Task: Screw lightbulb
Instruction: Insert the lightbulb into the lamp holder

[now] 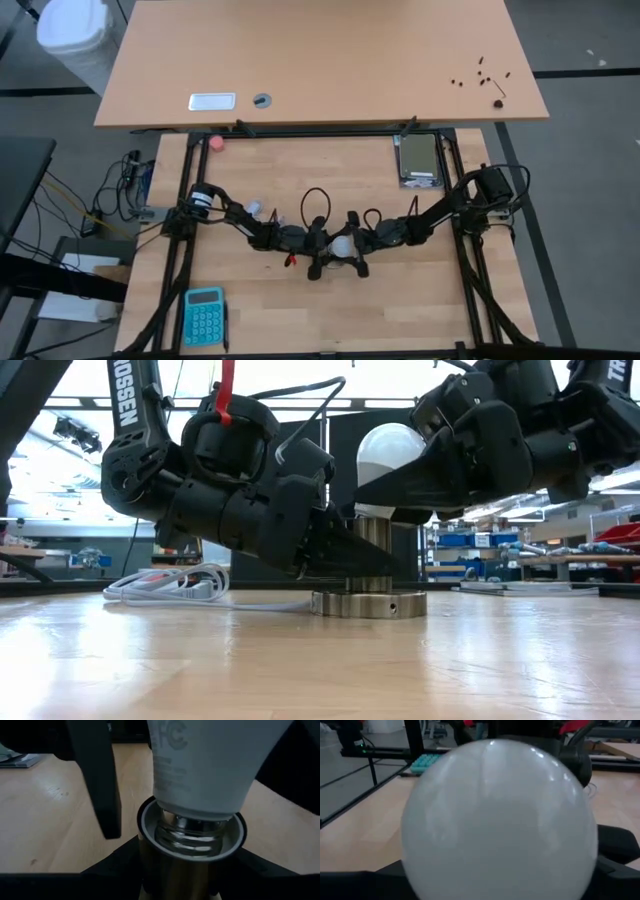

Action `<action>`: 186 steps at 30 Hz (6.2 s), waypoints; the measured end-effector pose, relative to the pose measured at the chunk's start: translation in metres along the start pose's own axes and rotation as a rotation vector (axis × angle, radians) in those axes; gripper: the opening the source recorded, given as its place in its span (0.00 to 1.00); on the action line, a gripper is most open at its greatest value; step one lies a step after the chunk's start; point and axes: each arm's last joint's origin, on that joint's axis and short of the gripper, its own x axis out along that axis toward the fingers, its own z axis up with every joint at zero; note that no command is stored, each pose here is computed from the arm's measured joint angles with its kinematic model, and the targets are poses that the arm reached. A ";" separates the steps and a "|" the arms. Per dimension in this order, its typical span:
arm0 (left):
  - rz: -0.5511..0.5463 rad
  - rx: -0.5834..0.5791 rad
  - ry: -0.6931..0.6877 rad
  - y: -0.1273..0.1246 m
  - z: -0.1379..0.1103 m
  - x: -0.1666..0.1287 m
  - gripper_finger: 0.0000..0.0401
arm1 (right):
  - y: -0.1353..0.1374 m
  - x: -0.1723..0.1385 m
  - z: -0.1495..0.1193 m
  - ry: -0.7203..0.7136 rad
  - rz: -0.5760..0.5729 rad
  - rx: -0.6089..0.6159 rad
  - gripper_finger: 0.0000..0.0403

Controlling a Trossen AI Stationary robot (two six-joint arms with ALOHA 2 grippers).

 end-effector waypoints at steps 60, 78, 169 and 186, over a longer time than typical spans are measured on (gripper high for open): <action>0.100 -0.003 -0.005 0.003 0.000 0.000 0.52 | -0.001 0.018 0.030 0.235 -0.007 0.065 0.48; 0.058 0.022 0.006 0.000 -0.001 -0.003 0.71 | -0.004 0.017 0.027 0.265 -0.048 0.067 0.48; 0.125 0.021 0.013 0.003 -0.009 -0.025 0.47 | -0.014 0.021 0.043 0.329 -0.162 0.044 0.48; 0.132 0.018 0.018 0.003 -0.009 -0.025 0.47 | -0.008 0.019 0.041 0.369 -0.144 0.041 0.48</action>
